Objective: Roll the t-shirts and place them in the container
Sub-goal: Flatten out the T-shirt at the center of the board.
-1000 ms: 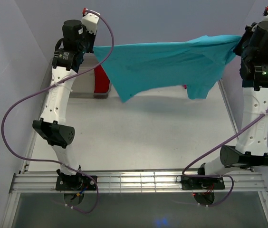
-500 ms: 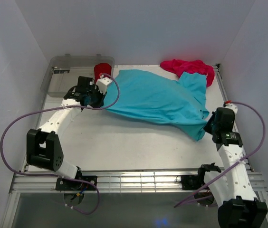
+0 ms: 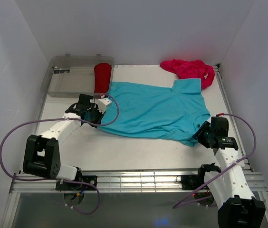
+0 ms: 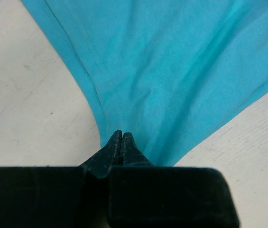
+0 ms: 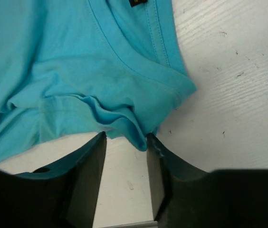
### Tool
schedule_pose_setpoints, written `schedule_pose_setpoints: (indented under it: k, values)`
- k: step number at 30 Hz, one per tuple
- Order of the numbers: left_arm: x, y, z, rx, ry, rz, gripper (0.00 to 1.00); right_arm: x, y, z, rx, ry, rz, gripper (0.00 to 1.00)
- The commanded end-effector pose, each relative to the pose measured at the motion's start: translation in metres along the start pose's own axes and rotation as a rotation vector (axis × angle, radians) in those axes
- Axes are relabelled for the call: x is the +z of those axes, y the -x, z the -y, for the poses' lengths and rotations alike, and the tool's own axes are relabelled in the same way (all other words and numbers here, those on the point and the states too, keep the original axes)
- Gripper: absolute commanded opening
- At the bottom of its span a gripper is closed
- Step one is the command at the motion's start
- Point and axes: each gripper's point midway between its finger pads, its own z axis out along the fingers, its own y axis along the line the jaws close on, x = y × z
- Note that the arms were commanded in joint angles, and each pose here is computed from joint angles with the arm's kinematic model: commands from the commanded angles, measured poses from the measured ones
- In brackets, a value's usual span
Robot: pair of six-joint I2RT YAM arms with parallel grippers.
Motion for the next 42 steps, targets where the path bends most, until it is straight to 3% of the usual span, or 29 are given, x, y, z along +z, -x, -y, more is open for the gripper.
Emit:
schedule_pose_setpoints:
  k: [1,2,3,5,7,12,14,18,24,26,27,28,32,36,42]
  values:
    - [-0.02,0.023,-0.001,0.025,0.008,0.087,0.0,-0.02,0.02,-0.004,0.003,-0.029,0.041,0.51]
    - [-0.02,0.022,-0.001,0.023,0.008,0.08,0.0,-0.023,0.02,-0.002,-0.001,-0.047,0.033,0.57]
    - [-0.022,0.024,-0.003,0.023,0.015,0.081,0.0,-0.03,0.021,-0.002,-0.008,-0.059,0.024,0.71]
    - [-0.02,0.021,-0.002,0.013,0.01,0.063,0.0,-0.034,0.024,-0.002,-0.032,-0.063,0.021,0.79]
    - [-0.019,0.022,-0.002,0.01,0.001,0.06,0.0,-0.035,0.027,-0.008,-0.04,-0.04,0.017,0.79]
    - [-0.016,0.027,-0.003,-0.012,-0.007,0.057,0.0,-0.021,0.012,-0.005,-0.023,-0.046,-0.056,0.52]
    - [-0.017,0.029,-0.003,-0.013,-0.012,0.061,0.0,-0.015,0.003,-0.005,-0.012,-0.032,-0.091,0.52]
    - [-0.018,0.031,-0.004,-0.011,-0.009,0.061,0.0,-0.009,0.014,-0.002,-0.019,-0.052,-0.033,0.38]
    - [-0.021,0.032,-0.004,-0.011,-0.004,0.057,0.0,-0.001,0.009,0.006,-0.019,-0.086,-0.046,0.26]
    - [-0.022,0.033,-0.004,-0.012,-0.003,0.059,0.0,0.001,0.011,0.008,-0.01,-0.1,-0.038,0.26]
    - [-0.023,0.035,-0.005,-0.011,-0.001,0.063,0.0,0.003,0.01,0.01,-0.007,-0.114,-0.041,0.23]
    - [-0.025,0.036,-0.005,-0.014,-0.001,0.064,0.0,0.004,0.01,0.011,-0.006,-0.118,-0.043,0.13]
    - [-0.03,0.043,-0.003,-0.02,-0.015,0.073,0.0,0.003,0.019,0.008,-0.008,-0.122,-0.024,0.08]
    - [-0.045,0.058,-0.006,-0.022,-0.007,0.097,0.0,-0.036,0.078,-0.009,-0.054,-0.126,0.153,0.08]
    - [-0.114,0.118,-0.028,0.009,0.136,0.235,0.0,-0.193,0.202,-0.054,-0.105,-0.102,0.615,0.08]
